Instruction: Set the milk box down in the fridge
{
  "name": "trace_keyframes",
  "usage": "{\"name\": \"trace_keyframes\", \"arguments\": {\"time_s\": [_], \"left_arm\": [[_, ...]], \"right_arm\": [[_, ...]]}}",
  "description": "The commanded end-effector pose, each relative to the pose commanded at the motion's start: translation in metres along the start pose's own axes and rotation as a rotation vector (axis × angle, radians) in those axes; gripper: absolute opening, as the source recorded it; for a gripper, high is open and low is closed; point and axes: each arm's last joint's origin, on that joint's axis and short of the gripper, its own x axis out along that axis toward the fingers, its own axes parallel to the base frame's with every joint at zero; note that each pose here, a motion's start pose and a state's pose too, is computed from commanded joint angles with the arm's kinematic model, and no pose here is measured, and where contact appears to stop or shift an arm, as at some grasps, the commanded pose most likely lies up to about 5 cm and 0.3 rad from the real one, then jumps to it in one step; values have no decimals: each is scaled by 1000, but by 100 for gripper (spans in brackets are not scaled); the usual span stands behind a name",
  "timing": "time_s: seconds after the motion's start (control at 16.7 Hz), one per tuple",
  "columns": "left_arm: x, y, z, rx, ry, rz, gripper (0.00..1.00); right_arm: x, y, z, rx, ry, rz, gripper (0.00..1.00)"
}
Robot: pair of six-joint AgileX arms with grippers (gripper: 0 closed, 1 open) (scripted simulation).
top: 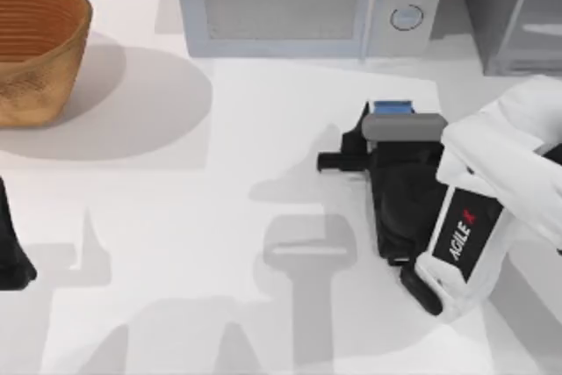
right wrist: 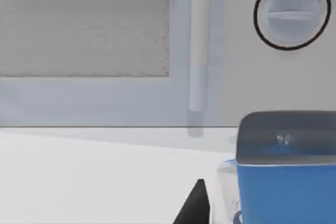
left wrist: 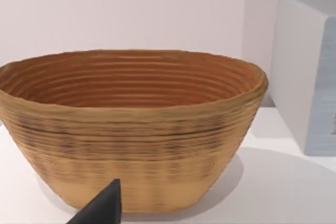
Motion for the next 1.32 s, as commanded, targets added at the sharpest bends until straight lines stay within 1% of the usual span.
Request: {"name": "trace_keyframes", "arguments": {"time_s": [0.12, 0.18, 0.78, 0.96, 1.32], "left_arm": [[0, 0, 0, 0, 0, 0, 100], [0, 0, 0, 0, 0, 0, 100], [0, 0, 0, 0, 0, 0, 100], [0, 0, 0, 0, 0, 0, 100], [0, 0, 0, 0, 0, 0, 100]], "right_arm": [[0, 0, 0, 0, 0, 0, 2], [0, 0, 0, 0, 0, 0, 0], [0, 1, 5, 1, 0, 3, 0], [5, 4, 31, 0, 0, 4, 0], [5, 4, 119, 1, -5, 1, 0]]}}
